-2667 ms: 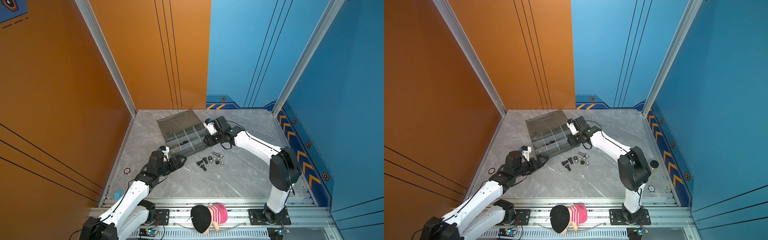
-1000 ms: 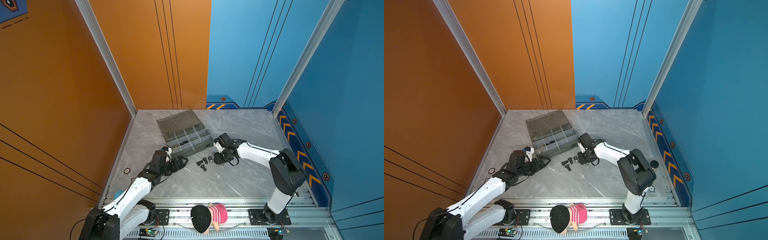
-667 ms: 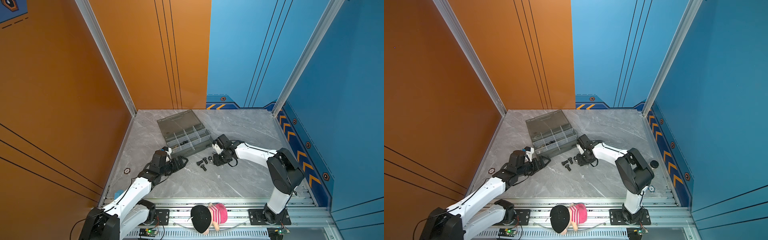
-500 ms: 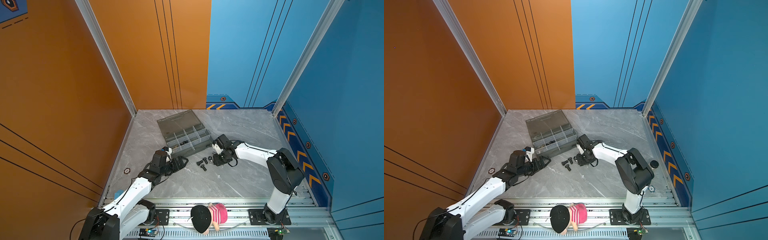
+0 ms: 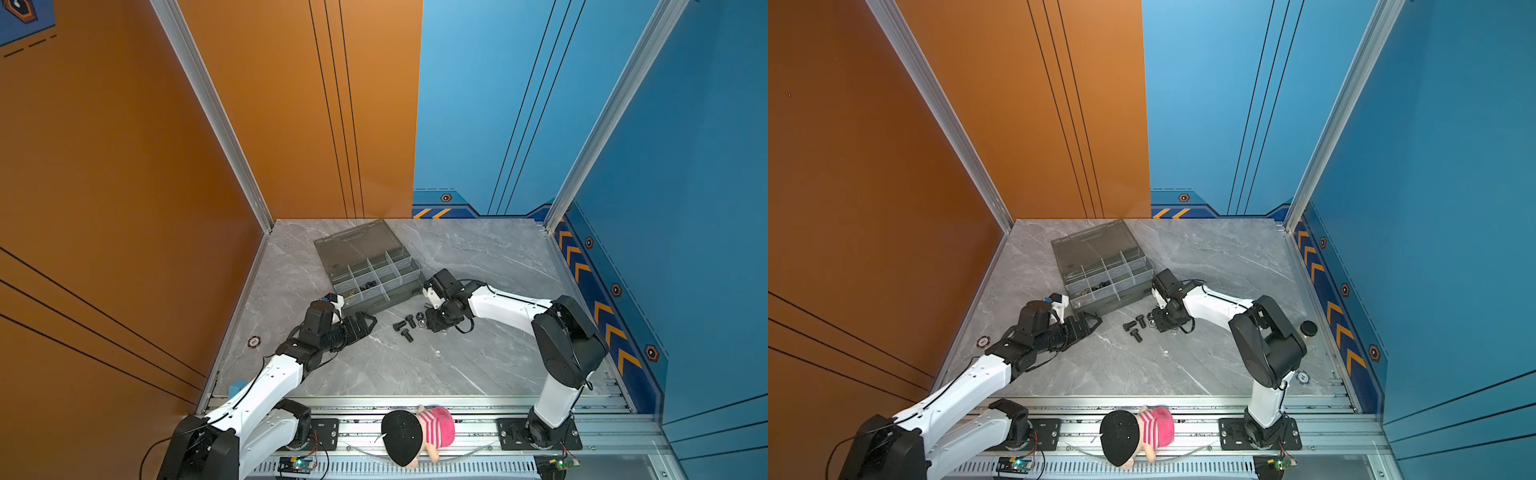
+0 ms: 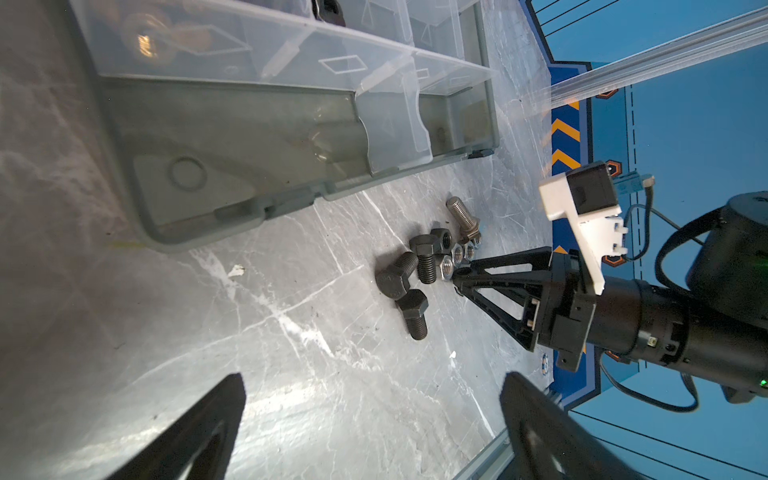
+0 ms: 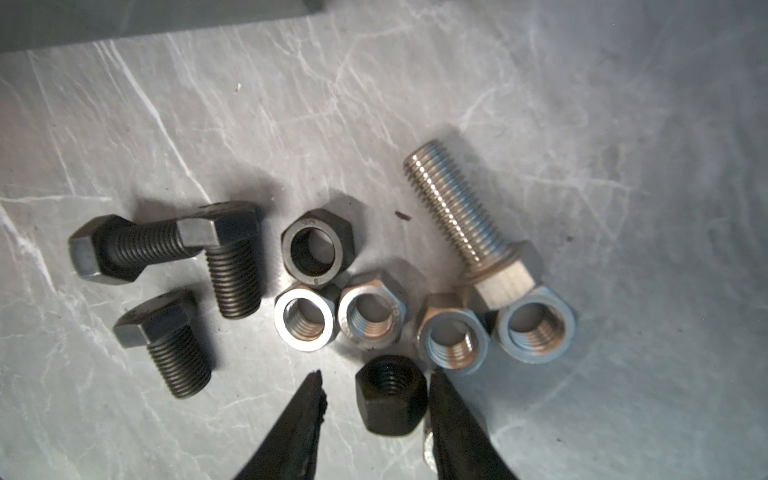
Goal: Sort the screws and nuts into containers
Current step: 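Move the right gripper back to the pile and lower onto another black hex nut, then close the right gripper on the black hex nut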
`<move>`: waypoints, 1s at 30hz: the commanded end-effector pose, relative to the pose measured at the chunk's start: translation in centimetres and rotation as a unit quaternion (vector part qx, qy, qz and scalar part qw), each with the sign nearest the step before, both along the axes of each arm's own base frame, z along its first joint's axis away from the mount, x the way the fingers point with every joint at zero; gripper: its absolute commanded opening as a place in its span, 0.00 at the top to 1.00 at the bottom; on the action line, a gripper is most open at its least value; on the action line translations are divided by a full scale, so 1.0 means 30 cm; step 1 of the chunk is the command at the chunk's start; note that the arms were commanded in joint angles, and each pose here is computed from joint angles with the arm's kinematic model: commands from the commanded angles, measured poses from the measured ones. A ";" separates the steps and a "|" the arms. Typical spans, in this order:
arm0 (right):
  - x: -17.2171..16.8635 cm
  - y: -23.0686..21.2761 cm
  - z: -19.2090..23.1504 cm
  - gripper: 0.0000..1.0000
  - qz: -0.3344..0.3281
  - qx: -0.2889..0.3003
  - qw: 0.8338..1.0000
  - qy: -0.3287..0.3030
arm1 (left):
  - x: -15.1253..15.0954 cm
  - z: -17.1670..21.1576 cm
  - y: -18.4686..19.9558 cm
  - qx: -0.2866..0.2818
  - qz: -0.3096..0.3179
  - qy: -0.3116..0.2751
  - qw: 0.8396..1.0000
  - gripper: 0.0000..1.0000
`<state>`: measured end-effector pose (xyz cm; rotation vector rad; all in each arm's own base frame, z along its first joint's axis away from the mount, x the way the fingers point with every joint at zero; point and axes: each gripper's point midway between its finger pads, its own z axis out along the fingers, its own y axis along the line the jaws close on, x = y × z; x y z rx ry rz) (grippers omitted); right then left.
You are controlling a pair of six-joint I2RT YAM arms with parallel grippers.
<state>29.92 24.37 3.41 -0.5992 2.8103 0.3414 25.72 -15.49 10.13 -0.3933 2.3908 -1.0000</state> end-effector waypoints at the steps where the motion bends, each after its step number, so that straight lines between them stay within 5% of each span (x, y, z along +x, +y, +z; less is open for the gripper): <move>1: -0.044 -0.053 -0.070 0.56 0.009 -0.052 0.998 0.030 | 0.012 0.017 -0.006 0.003 -0.003 -0.012 1.000 0.02; 30: -0.040 -0.038 -0.098 0.67 0.002 -0.062 0.998 0.032 | 0.008 0.008 -0.005 0.003 -0.003 -0.011 1.000 0.02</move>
